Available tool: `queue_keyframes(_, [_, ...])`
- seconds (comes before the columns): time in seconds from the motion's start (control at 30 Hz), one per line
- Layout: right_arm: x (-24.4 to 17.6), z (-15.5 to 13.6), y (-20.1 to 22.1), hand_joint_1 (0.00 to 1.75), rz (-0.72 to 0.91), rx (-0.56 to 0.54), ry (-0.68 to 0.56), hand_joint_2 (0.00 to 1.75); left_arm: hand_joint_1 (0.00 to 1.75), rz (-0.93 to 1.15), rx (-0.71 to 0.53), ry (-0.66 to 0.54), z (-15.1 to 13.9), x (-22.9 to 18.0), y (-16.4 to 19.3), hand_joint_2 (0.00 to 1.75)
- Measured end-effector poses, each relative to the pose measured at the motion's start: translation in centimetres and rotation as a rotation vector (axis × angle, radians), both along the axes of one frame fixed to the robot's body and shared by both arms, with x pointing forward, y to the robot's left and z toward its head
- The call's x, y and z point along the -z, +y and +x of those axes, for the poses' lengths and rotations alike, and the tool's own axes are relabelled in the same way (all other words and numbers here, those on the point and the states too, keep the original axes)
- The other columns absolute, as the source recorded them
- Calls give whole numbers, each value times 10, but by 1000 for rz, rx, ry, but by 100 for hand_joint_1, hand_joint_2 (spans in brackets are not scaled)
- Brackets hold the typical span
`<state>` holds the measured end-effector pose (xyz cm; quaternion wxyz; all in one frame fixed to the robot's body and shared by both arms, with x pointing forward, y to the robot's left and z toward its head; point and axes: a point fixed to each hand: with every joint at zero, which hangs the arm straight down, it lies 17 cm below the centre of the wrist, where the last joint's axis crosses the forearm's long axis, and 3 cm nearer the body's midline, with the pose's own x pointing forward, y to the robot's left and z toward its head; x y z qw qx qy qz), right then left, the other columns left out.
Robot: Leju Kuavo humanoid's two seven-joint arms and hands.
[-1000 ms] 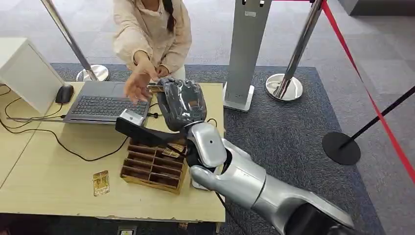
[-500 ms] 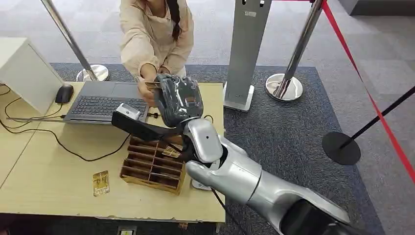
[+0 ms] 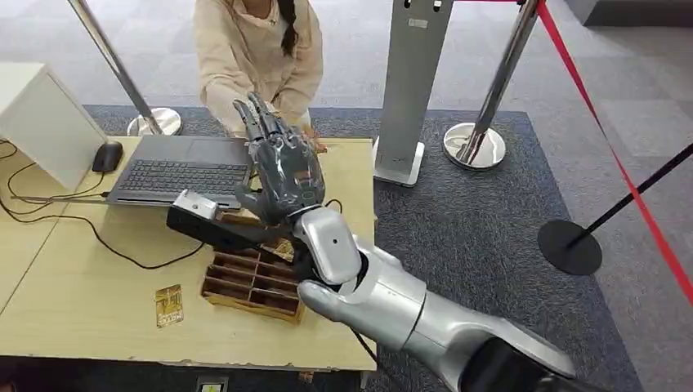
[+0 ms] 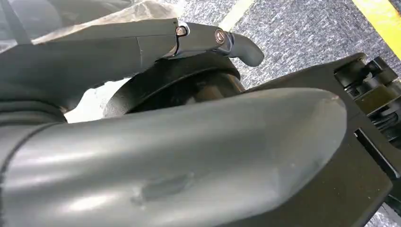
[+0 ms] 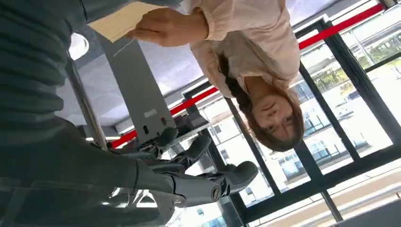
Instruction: Pass the card to the sensor for recognition and then transmit it.
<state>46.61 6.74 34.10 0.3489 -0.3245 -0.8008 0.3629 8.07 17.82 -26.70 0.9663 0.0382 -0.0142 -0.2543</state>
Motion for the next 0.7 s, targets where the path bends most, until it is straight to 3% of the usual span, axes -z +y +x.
queue_keyframes(0.33, [3, -27, 7, 0, -79, -17, -52, 175, 0, -1, -1, -5, 0, 0, 0, 0])
queue_keyframes(0.7, [24, -88, -5, 0, -12, -105, -74, 175, 0, -7, -34, -33, 0, 2, 1, 0])
